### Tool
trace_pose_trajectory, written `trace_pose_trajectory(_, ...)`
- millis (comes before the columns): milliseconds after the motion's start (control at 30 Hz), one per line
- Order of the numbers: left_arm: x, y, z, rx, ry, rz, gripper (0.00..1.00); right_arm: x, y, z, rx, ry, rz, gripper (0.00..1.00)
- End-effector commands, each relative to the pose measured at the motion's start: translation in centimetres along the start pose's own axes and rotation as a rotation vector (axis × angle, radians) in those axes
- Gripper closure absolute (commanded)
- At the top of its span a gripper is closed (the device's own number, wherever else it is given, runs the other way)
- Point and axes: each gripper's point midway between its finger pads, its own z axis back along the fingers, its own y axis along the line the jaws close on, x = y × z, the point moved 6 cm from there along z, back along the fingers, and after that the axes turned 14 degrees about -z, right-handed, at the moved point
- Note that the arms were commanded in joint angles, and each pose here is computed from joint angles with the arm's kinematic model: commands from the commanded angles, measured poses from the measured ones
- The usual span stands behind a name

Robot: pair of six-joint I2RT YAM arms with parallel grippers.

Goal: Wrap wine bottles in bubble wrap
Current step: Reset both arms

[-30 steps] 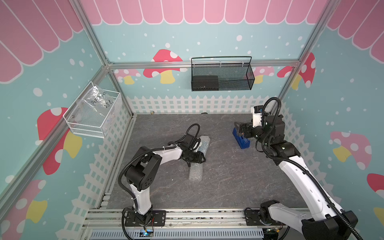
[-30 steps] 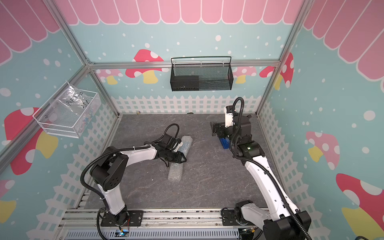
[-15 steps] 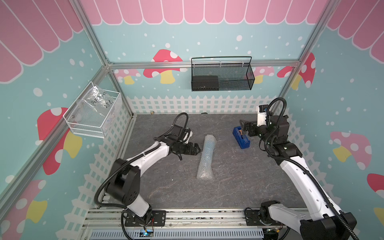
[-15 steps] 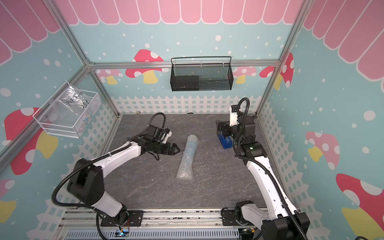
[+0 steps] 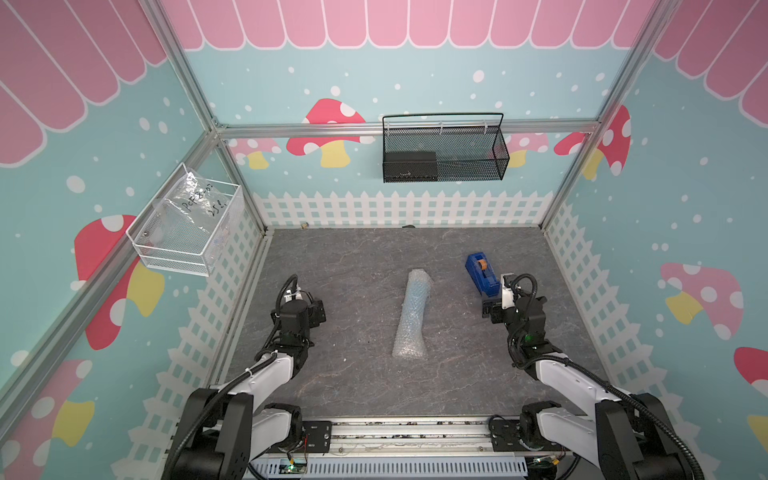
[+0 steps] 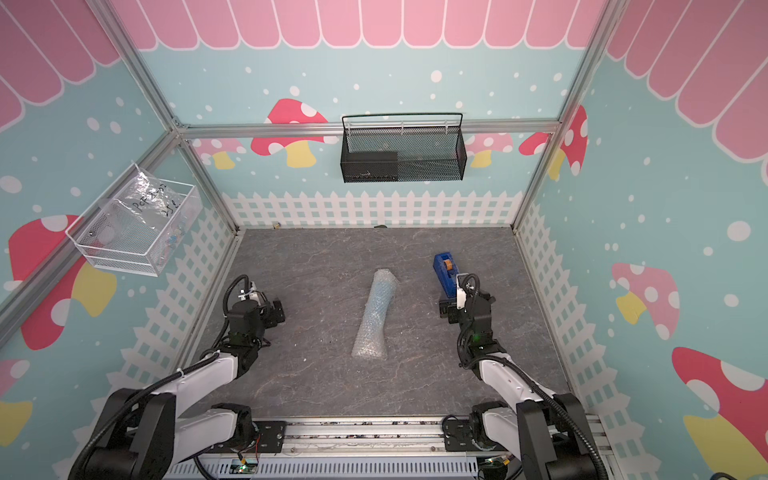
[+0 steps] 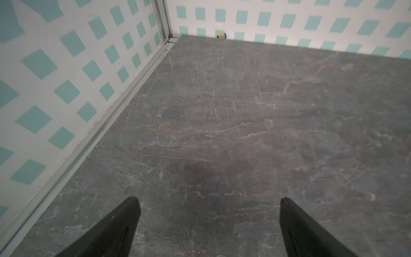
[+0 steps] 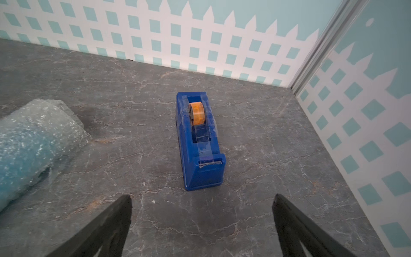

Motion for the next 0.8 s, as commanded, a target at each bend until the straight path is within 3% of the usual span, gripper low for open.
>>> trace_pose_trajectory(0,5.7,0.3,-0.8,-0.014,-0.268,0.031,0.0,1.3,-0.8,1.0,-0.045,-0.211,0.021,0.0)
trace_pose_trajectory(67,4.3,0.2,-3.3,-0.033,-0.242,0.068,0.01,0.3,-1.4,1.5,-0.06,-0.243,-0.025,0.0)
trace_pose_trajectory(100,4.0,-0.1,-4.1,-0.022,-0.282,0.055,0.0,0.4,-1.7,1.8,-0.072,-0.285,-0.047,0.01)
trace_pose_trajectory(133,4.0,-0.1,-4.0,-0.044,-0.222,0.056,0.0,0.5,-1.6,1.6,-0.063,-0.288,-0.044,0.01)
trace_pose_trajectory(167,3.4,-0.2,-3.8,-0.063,-0.201,0.052,0.0,0.3,-1.6,0.6,-0.063,-0.229,-0.041,0.01)
trace_pose_trajectory(200,3.7,-0.4,-3.8,-0.066,-0.279,0.039,0.0,0.3,-1.6,-0.3,-0.059,-0.196,-0.047,0.01)
trace_pose_trajectory(267,3.9,-0.6,-4.0,-0.092,-0.202,0.033,0.0,0.2,-1.9,-2.4,-0.067,-0.111,-0.055,0.0)
trace_pose_trajectory(300,4.0,-0.8,-4.1,-0.078,-0.244,0.019,0.0,0.1,-2.0,-3.2,-0.056,-0.087,-0.061,0.01)
trace_pose_trajectory(367,3.9,-0.9,-4.0,-0.094,-0.199,0.014,0.0,0.1,-2.3,-4.4,-0.023,-0.031,-0.078,0.0)
trace_pose_trajectory(400,4.0,-0.9,-4.0,-0.08,-0.243,0.014,0.0,0.1,-2.5,-4.5,-0.016,-0.033,-0.086,0.01)
trace_pose_trajectory(500,3.9,-0.9,-3.9,-0.076,-0.232,0.01,0.0,0.3,-2.8,-3.0,-0.015,-0.09,-0.088,0.0)
trace_pose_trajectory(567,4.1,-1.3,-3.5,-0.058,-0.225,-0.007,0.0,0.7,-2.9,-0.6,-0.015,-0.195,0.013,0.01)
trace_pose_trajectory(633,4.0,-1.3,-3.5,-0.039,-0.256,-0.011,0.0,0.6,-4.5,1.1,-0.123,-0.302,-0.037,0.0)
trace_pose_trajectory(667,4.0,-1.4,-3.3,-0.029,-0.245,-0.01,0.0,0.2,-4.9,0.9,-0.122,-0.309,-0.075,0.0)
trace_pose_trajectory(767,3.9,-1.4,-3.1,-0.006,-0.265,-0.016,0.0,-0.4,-3.7,-0.4,-0.008,-0.322,-0.001,0.0)
